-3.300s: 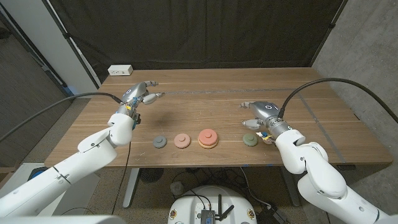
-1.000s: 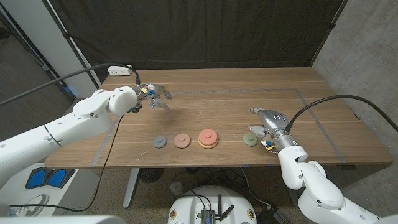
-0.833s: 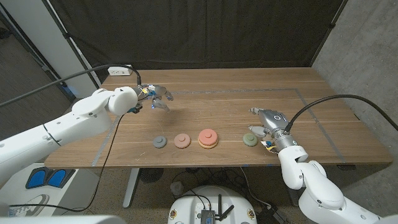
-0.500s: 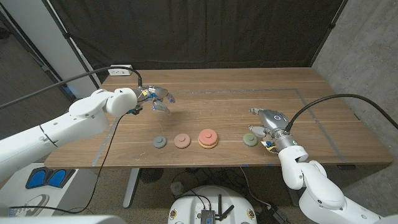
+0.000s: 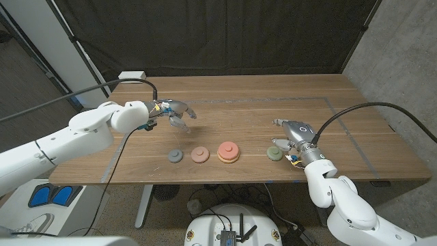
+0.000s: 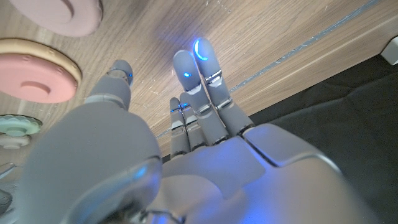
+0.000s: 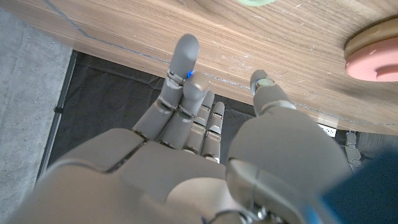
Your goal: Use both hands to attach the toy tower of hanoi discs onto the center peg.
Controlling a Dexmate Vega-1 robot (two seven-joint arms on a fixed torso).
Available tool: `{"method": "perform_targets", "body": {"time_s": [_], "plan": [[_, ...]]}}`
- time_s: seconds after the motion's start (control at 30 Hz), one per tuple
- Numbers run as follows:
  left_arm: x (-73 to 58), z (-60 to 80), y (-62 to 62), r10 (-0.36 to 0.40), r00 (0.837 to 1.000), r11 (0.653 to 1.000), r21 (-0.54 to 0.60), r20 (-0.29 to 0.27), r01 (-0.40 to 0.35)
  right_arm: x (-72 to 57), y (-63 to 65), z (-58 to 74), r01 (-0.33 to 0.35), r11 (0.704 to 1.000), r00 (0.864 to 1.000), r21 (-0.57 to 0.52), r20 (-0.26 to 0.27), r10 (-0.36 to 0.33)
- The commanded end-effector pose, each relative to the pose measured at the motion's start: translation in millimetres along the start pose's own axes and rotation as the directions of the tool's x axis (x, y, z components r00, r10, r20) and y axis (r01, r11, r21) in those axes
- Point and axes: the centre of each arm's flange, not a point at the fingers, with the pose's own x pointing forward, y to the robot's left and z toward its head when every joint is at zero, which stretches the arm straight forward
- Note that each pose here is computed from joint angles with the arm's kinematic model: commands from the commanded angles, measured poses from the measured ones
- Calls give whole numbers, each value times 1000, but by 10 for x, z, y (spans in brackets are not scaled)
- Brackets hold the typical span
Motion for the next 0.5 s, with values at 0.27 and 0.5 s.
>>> {"method": "perform_targets", "body": {"time_s": [0.27,0.5], "plan": [[-106,125,-105,-75,991,993,99,107,65,21,19,55,-11,1000,1000,-3,-4,11],[-130,187,-133,-115,983,985,146,145,94,39,23,74,-19,1000,1000,-9,-2,19]]}}
